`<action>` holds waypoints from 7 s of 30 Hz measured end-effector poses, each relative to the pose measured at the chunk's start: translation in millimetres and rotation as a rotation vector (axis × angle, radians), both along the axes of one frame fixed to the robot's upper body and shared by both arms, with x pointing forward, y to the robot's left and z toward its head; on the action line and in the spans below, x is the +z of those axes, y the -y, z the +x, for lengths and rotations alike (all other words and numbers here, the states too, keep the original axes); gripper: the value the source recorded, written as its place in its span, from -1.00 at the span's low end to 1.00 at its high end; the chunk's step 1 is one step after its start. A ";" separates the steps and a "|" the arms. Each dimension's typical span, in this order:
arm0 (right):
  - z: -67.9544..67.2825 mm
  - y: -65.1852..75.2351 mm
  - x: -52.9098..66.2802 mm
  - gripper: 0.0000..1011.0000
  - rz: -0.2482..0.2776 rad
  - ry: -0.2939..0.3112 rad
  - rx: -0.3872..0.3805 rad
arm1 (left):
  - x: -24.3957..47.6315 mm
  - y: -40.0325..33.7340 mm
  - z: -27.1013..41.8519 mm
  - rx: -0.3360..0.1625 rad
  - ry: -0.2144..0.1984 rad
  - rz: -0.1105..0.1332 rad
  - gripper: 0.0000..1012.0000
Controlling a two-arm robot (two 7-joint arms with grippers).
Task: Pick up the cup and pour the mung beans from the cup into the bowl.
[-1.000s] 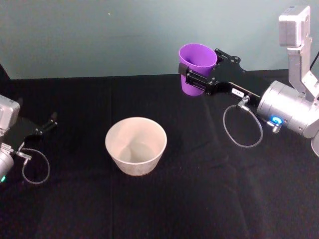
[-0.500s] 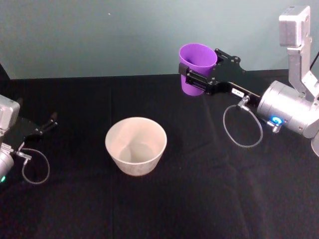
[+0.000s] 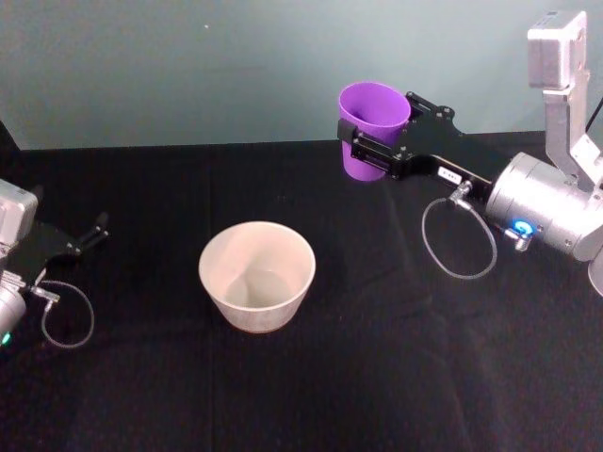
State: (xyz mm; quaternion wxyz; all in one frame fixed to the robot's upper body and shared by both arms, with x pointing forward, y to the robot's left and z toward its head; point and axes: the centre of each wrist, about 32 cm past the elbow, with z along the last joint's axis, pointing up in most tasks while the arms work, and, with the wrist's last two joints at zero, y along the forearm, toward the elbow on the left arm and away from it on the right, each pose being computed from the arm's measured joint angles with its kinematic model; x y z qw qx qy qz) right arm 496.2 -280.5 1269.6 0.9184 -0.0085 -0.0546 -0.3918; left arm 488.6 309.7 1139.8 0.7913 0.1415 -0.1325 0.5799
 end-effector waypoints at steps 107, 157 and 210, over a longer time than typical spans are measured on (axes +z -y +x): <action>0.0 0.0 0.0 0.45 0.000 0.000 0.000 | 0.0 0.0 0.0 0.000 0.000 0.000 0.98; 0.0 0.0 0.0 0.45 0.000 0.000 0.000 | 0.0 0.0 0.0 0.000 0.000 0.000 0.98; 0.0 0.0 0.0 0.45 0.000 0.000 0.000 | 0.0 0.0 0.0 0.000 0.000 0.000 0.98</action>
